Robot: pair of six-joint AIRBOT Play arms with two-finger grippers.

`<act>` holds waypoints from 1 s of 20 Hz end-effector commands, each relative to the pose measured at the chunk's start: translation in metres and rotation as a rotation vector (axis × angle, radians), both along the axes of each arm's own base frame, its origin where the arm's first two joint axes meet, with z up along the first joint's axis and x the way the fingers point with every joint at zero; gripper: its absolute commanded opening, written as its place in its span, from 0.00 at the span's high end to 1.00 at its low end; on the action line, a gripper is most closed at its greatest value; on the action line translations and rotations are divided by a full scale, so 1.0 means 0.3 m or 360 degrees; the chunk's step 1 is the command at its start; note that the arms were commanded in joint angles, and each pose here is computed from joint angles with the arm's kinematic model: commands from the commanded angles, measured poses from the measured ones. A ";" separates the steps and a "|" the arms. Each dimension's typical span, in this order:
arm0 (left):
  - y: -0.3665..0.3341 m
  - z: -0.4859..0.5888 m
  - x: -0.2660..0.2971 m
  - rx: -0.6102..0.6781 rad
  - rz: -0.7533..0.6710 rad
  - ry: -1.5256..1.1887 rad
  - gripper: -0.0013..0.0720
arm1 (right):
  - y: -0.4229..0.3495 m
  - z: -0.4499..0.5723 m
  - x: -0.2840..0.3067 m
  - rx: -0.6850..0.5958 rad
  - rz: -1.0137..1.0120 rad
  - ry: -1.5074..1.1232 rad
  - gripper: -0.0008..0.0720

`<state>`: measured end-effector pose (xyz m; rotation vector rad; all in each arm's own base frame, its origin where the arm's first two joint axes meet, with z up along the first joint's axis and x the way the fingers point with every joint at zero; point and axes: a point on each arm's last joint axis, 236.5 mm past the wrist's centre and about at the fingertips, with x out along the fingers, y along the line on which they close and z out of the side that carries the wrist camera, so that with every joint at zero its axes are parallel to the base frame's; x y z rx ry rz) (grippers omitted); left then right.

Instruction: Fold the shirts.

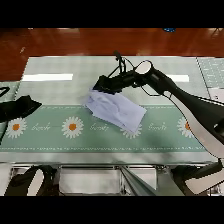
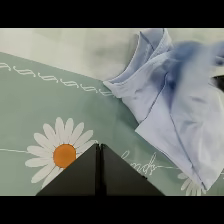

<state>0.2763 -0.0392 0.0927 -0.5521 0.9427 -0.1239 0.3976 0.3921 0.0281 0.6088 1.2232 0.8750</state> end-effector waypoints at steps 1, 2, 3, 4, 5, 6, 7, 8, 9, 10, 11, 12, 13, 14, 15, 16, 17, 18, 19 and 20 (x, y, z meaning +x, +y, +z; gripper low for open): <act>0.011 -0.017 0.023 -0.0009 0.0036 -0.0015 0.95 | -0.029 0.010 -0.054 -0.0004 0.0116 0.0074 0.43; 0.018 -0.017 0.035 -0.0006 0.0050 -0.0025 0.95 | -0.087 0.041 -0.050 -0.0009 0.0128 0.0084 0.43; 0.027 -0.015 0.049 -0.0004 0.0067 -0.0040 0.95 | -0.157 0.085 -0.039 -0.0017 0.0116 0.0085 0.43; 0.031 -0.009 0.059 -0.0006 0.0080 -0.0057 0.95 | -0.251 0.147 -0.024 -0.0039 0.0088 0.0057 0.43; 0.035 -0.003 0.066 -0.0018 0.0107 -0.0065 0.95 | -0.356 0.207 -0.011 -0.0092 0.0038 0.0008 0.43; 0.037 -0.001 0.068 -0.0025 0.0121 -0.0068 0.95 | -0.484 0.268 -0.006 -0.0200 -0.0033 -0.0070 0.43; 0.039 -0.001 0.069 -0.0028 0.0127 -0.0066 0.95 | -0.621 0.308 -0.012 -0.0369 -0.0115 -0.0149 0.43; 0.038 -0.002 0.068 -0.0028 0.0126 -0.0066 0.95 | -0.786 0.334 -0.025 -0.0607 -0.0253 -0.0226 0.43; 0.037 -0.001 0.069 -0.0032 0.0125 -0.0067 0.95 | -0.949 0.346 -0.050 -0.0838 -0.0425 -0.0272 0.43; 0.035 0.000 0.069 -0.0035 0.0125 -0.0068 0.96 | -1.107 0.348 -0.093 -0.1031 -0.0620 -0.0292 0.43; 0.034 0.001 0.069 -0.0038 0.0124 -0.0069 0.95 | -1.222 0.333 -0.146 -0.1128 -0.0795 -0.0293 0.43; 0.034 0.001 0.069 -0.0039 0.0124 -0.0068 0.95 | -1.285 0.292 -0.199 -0.1137 -0.0922 -0.0268 0.43; 0.034 0.001 0.069 -0.0038 0.0123 -0.0069 0.95 | -1.317 0.223 -0.255 -0.1097 -0.1027 -0.0218 0.43; 0.034 0.000 0.069 -0.0037 0.0123 -0.0069 0.95 | -1.315 0.143 -0.303 -0.1027 -0.1092 -0.0146 0.43; 0.034 0.000 0.069 -0.0037 0.0122 -0.0068 0.95 | -1.288 0.056 -0.347 -0.0924 -0.1131 -0.0049 0.43; 0.034 0.000 0.069 -0.0037 0.0122 -0.0068 0.95 | -1.238 -0.037 -0.386 -0.0796 -0.1152 0.0074 0.43; 0.034 0.000 0.069 -0.0037 0.0122 -0.0068 0.95 | -1.179 -0.118 -0.416 -0.0671 -0.1154 0.0185 0.43; 0.034 0.000 0.069 -0.0037 0.0122 -0.0068 0.96 | -1.121 -0.176 -0.432 -0.0548 -0.1156 0.0257 0.43; 0.034 -0.003 0.068 -0.0038 0.0122 -0.0065 0.95 | -1.064 -0.225 -0.441 -0.0436 -0.1161 0.0320 0.43; 0.033 -0.008 0.066 -0.0039 0.0122 -0.0059 0.96 | -1.020 -0.264 -0.449 -0.0374 -0.1154 0.0370 0.43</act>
